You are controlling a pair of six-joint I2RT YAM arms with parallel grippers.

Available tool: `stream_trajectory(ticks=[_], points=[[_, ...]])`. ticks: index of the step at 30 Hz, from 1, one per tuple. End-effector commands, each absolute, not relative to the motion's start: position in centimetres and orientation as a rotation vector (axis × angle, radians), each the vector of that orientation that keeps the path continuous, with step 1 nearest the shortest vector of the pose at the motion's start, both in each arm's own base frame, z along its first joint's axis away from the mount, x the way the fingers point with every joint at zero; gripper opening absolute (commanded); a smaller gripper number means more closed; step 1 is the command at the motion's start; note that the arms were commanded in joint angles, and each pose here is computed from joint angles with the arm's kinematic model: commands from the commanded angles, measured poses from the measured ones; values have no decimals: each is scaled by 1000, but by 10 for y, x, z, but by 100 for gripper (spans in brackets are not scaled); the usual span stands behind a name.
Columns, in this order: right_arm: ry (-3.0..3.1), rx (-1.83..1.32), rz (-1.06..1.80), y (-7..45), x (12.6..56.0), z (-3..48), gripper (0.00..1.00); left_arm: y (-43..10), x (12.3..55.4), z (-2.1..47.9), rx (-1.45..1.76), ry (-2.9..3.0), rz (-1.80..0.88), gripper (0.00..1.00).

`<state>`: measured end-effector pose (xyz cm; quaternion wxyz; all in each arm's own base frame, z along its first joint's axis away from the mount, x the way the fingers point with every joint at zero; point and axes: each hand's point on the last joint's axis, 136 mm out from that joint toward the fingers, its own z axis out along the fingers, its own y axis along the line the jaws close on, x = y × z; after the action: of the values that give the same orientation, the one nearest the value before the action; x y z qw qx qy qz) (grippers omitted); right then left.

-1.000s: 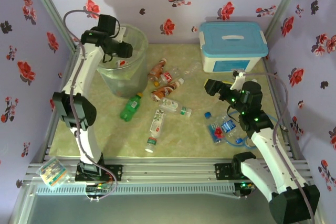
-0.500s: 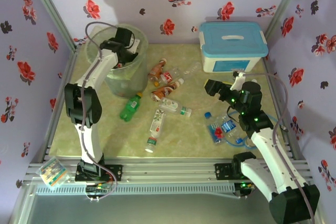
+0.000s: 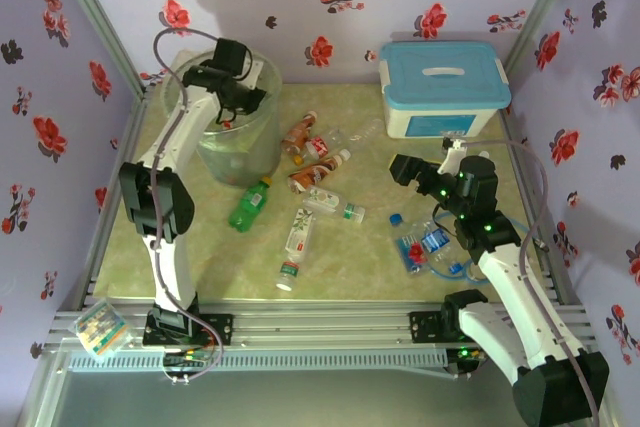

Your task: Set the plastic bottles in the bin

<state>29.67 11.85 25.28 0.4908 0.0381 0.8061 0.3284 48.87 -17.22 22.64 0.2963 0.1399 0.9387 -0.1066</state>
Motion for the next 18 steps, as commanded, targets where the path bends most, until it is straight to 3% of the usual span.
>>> stream_trajectory(ticks=[1, 18], points=[[1927, 88, 765, 113, 300, 267, 99, -163, 478, 273, 392, 2427, -256, 56], [1961, 95, 740, 111, 301, 261, 99, -139, 436, 374, 406, 2217, -138, 91]])
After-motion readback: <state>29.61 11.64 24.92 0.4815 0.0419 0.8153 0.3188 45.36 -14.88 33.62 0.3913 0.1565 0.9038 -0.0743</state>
